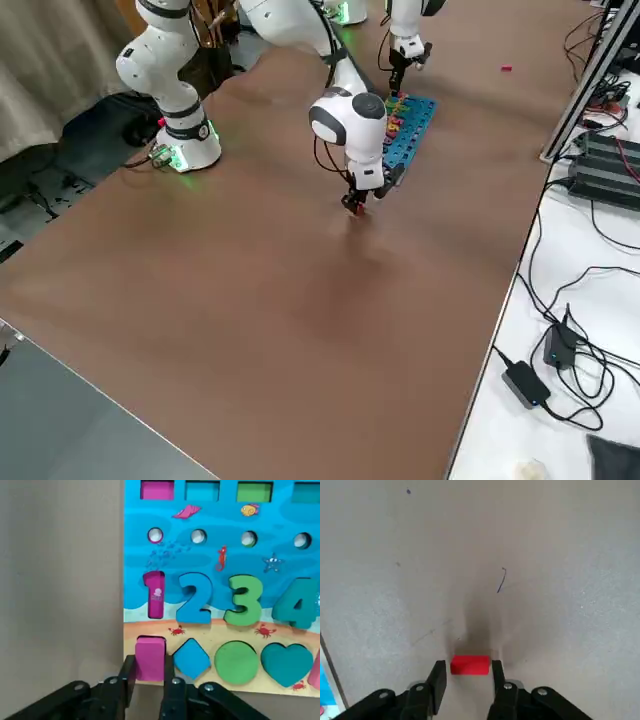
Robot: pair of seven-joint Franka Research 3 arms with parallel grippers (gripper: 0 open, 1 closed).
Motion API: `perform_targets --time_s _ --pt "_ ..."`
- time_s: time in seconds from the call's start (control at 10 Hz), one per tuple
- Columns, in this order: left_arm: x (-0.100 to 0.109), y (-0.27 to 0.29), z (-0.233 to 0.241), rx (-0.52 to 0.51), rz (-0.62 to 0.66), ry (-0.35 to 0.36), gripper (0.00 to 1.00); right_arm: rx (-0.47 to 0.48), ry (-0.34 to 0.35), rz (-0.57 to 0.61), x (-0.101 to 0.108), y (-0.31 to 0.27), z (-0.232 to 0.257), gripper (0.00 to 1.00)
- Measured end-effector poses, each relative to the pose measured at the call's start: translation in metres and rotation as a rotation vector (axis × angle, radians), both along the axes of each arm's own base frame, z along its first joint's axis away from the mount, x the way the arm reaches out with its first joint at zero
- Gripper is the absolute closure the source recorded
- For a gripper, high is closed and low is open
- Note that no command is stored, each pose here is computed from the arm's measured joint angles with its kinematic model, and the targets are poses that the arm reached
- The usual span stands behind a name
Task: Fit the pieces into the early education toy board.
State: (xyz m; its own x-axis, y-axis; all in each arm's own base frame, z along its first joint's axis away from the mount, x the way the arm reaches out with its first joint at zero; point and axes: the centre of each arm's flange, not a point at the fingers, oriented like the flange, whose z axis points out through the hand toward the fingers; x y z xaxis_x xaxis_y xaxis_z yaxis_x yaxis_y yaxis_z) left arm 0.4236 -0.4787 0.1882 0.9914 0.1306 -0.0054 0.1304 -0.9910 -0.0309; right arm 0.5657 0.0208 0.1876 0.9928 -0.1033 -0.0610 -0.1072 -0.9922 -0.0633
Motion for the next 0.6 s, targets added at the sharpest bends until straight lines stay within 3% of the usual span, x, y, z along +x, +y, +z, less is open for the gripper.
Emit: perform_targets --time_s 0.3,0.5,0.6 --pt "0.0001 0.0 0.0 0.0 0.0 0.0 0.74 -0.001 -0.004 0.0 0.0003 -0.0001 0.0001 0.55" --pt "0.0017 0.0008 0.0001 0.0 0.003 -0.002 0.7 -0.001 -0.005 0.0 -0.0003 -0.0002 -0.0012 0.55" --pt "0.0021 0.0012 -0.0002 0.001 0.004 -0.002 0.63 -0.002 -0.005 -0.001 -0.0009 -0.0004 -0.003 0.55"
